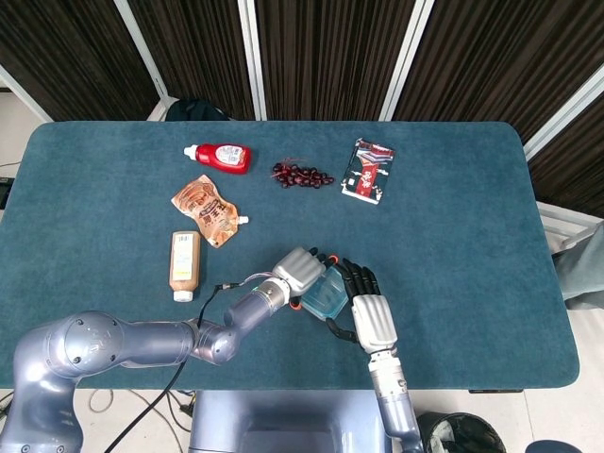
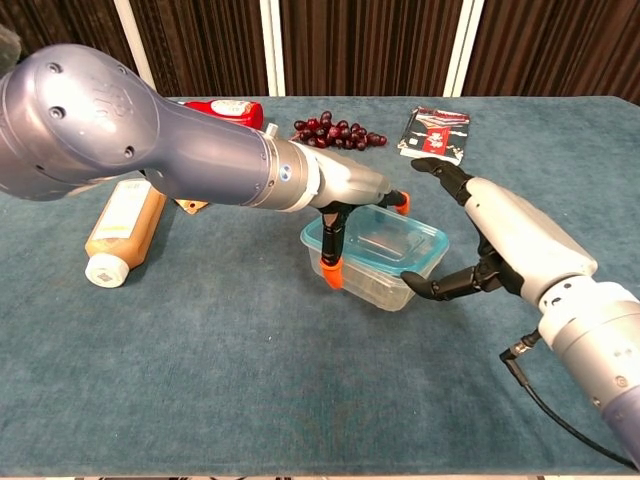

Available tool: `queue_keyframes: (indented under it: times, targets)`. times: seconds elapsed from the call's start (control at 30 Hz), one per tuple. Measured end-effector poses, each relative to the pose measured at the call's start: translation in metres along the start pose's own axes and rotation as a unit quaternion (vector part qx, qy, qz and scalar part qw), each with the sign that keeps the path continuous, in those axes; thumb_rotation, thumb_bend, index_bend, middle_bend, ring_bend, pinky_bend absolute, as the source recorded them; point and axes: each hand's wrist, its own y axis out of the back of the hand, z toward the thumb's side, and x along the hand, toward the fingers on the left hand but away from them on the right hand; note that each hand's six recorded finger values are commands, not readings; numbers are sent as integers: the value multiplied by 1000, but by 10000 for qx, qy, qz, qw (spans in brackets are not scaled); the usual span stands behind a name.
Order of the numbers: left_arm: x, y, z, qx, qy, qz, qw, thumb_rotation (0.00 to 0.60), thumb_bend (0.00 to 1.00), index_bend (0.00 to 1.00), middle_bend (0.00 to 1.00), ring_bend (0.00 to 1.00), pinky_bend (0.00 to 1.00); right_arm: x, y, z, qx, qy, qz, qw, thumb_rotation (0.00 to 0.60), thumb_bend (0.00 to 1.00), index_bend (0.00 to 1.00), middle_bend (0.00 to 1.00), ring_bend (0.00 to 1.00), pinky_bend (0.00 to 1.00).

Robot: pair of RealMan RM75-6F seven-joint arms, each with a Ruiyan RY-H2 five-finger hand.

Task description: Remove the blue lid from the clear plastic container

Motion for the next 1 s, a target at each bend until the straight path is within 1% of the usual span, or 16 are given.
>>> queue_keyframes:
  times: [0.13, 0.37, 0.63, 1.0]
  targets:
    - [0, 0, 0, -100, -32, -54, 9999, 600, 15, 0, 152, 147, 279, 1, -1, -3, 239, 162, -7, 9996, 600, 392, 0, 0, 0, 0]
    - [0, 1, -1, -194, -66, -137, 9997, 600, 16, 0, 149, 148, 279, 1, -3, -8, 507, 321, -54, 9982, 600, 393, 0, 0, 0, 0]
    - [2, 0, -1, -234, -98, -199, 9995, 600, 15, 0, 149, 148, 280, -4, -5, -9, 621, 321, -130, 9975, 600, 393, 0, 0, 0, 0]
    - [3, -4, -1, -220, -127, -240, 9994, 600, 15, 0, 149, 148, 280, -10, -4, -7, 504, 208, -234, 9982, 600, 393, 0, 0, 0, 0]
